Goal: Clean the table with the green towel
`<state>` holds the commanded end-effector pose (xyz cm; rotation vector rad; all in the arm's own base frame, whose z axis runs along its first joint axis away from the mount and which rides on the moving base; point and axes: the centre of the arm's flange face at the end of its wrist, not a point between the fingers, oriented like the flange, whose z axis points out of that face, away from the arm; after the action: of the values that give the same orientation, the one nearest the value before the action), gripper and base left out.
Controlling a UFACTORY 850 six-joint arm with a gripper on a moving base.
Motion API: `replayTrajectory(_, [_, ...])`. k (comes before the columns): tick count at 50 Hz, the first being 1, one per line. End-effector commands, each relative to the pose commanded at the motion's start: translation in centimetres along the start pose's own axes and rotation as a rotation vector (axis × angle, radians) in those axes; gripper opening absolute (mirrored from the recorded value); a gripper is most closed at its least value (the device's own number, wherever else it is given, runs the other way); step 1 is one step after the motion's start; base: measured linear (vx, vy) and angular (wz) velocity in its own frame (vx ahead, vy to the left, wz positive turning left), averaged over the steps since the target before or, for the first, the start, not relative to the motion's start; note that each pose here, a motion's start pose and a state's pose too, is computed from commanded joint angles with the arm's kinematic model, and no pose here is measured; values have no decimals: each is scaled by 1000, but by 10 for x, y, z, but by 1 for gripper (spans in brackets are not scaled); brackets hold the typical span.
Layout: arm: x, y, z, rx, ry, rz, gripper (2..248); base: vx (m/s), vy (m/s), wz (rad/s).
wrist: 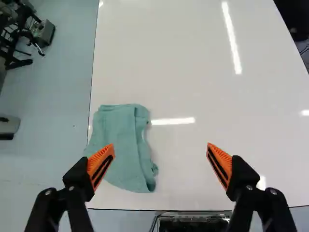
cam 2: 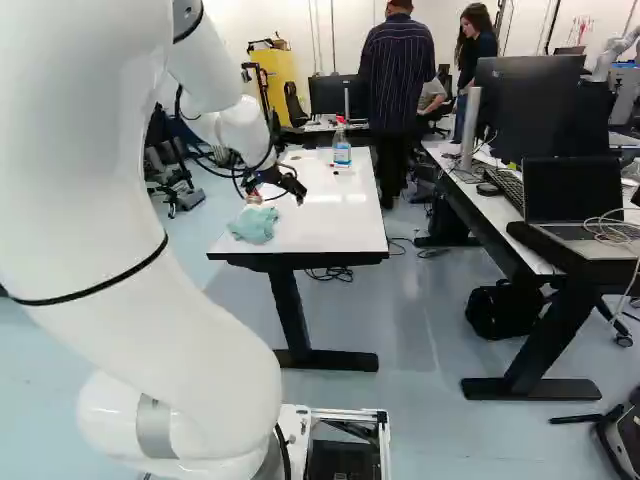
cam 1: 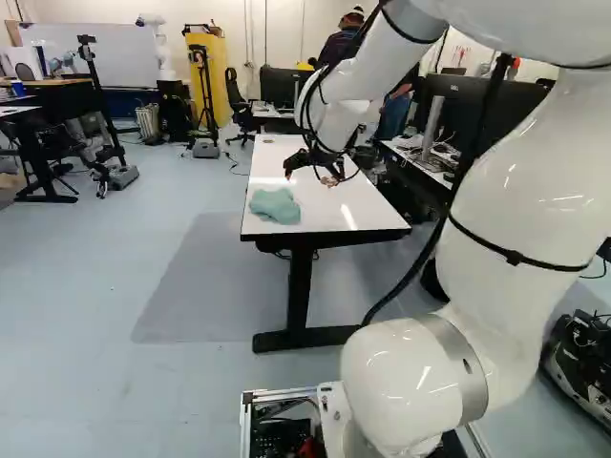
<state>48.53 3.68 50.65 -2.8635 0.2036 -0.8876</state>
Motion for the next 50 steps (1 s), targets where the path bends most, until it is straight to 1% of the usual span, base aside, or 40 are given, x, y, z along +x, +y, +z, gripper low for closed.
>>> replayTrajectory(26, [-9, 45, -15, -51, 14, 76, 247, 0, 0, 0])
replayTrajectory(31, [-9, 52, -16, -59, 16, 87, 247, 0, 0, 0])
replayTrajectory(50, [-11, 54, -16, -62, 25, 86, 247, 0, 0, 0])
